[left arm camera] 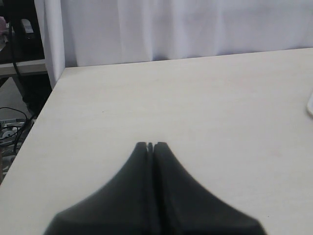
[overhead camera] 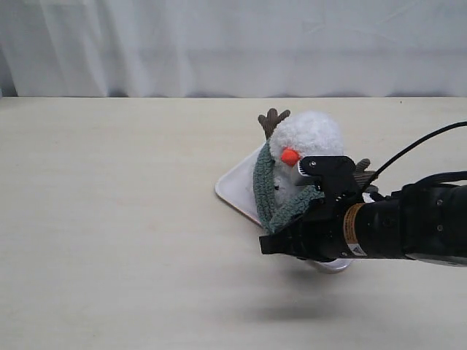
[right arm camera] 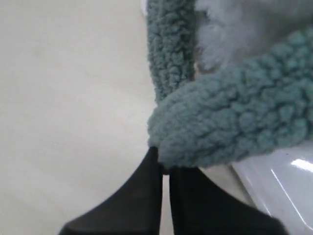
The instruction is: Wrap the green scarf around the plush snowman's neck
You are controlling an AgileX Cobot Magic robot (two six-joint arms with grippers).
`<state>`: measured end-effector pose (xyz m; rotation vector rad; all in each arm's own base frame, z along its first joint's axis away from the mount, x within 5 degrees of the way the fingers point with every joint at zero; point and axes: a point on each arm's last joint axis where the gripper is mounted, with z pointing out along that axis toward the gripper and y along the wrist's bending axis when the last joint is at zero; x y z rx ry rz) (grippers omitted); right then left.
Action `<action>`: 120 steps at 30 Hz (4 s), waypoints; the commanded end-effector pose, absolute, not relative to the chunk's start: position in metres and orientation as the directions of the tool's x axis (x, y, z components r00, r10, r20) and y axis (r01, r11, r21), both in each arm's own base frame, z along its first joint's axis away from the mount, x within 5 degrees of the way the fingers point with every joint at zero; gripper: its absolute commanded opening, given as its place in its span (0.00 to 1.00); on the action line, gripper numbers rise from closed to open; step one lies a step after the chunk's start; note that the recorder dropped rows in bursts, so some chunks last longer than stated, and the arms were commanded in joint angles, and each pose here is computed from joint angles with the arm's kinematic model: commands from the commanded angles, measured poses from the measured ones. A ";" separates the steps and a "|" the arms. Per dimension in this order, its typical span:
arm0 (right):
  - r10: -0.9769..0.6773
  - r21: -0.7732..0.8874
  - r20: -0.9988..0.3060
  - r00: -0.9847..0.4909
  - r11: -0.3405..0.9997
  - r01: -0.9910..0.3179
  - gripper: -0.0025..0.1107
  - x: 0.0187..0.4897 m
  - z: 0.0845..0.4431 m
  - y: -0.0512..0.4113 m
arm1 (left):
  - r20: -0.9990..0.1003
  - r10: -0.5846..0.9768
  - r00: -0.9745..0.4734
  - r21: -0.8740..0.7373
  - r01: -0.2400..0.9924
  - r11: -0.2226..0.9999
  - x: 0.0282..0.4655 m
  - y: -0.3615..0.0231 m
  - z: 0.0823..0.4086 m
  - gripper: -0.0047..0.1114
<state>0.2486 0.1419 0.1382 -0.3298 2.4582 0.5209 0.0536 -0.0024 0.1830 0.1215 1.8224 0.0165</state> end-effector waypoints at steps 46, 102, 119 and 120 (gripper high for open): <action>-0.004 0.497 -0.839 -0.545 0.405 -0.768 0.51 0.157 0.269 0.147 | -0.967 0.094 -0.235 0.077 0.082 0.994 0.054 -0.003 0.183 0.04; -0.126 0.178 -0.497 -0.859 0.953 -0.244 0.33 0.285 0.181 0.086 | -0.967 0.094 -0.235 0.077 0.082 0.994 0.054 -0.003 0.183 0.04; -0.125 0.269 -0.543 -0.830 0.911 -0.313 0.33 0.287 0.184 0.098 | -0.967 0.094 -0.235 0.077 0.082 0.994 0.054 -0.003 0.183 0.04; -0.122 0.281 -0.544 -0.830 0.906 -0.318 0.33 0.287 0.184 0.099 | -0.967 0.094 -0.235 0.077 0.082 0.994 0.054 -0.003 0.183 0.04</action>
